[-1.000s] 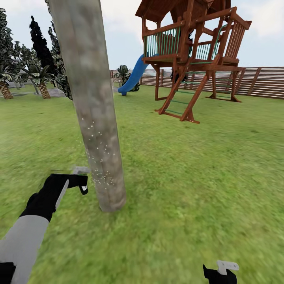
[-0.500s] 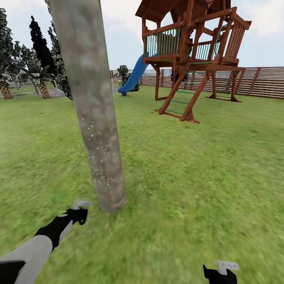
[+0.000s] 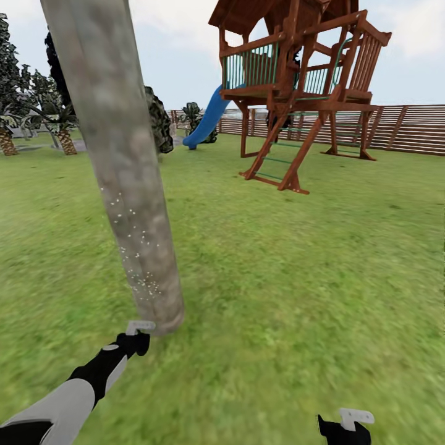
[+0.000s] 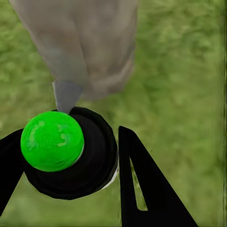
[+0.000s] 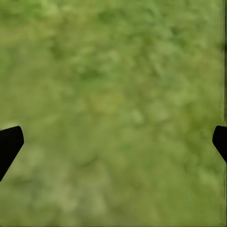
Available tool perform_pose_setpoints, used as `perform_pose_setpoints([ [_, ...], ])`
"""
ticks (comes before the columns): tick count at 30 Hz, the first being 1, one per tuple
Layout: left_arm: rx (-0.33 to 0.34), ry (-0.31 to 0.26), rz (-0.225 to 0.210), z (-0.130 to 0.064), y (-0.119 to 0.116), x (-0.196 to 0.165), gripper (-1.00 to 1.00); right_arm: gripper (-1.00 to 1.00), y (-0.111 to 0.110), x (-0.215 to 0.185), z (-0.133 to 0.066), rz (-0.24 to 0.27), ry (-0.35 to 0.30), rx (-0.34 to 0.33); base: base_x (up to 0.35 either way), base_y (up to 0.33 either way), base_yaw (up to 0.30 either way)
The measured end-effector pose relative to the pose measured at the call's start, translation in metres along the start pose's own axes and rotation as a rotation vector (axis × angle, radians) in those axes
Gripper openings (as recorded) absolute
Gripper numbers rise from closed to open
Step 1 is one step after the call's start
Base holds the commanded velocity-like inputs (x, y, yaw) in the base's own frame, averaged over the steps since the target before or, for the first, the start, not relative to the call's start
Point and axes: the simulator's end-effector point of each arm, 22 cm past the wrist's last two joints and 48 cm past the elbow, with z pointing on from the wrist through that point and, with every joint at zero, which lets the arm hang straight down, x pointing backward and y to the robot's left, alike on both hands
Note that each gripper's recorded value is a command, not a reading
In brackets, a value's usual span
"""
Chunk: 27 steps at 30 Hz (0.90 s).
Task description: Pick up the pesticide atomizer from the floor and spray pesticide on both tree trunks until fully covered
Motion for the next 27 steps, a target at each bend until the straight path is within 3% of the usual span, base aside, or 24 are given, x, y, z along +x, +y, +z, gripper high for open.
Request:
perform_pose_setpoints([
  [17, 0.011, 0.002, -0.008, 0.0, -0.009, 0.001, -1.0, 1.0, 0.0, -0.001, 0.0, 0.001, -0.001, 0.001, 0.0, -0.274, 0.118],
  [21, -0.017, -0.005, -0.098, 0.0, -0.003, 0.0, -1.0, 1.0, 0.0, -0.001, 0.0, 0.0, -0.002, 0.0, 0.0, -0.274, 0.001],
  [23, -0.064, -0.004, -0.115, 0.0, 0.007, 0.001, -1.0, 1.0, 0.0, -0.001, 0.0, 0.0, -0.001, 0.0, 0.0, -0.274, 0.028],
  [27, -0.076, -0.003, -0.12, 0.0, 0.008, 0.002, -1.0, 1.0, 0.0, 0.0, 0.0, 0.0, 0.0, 0.0, 0.0, -0.274, 0.234],
])
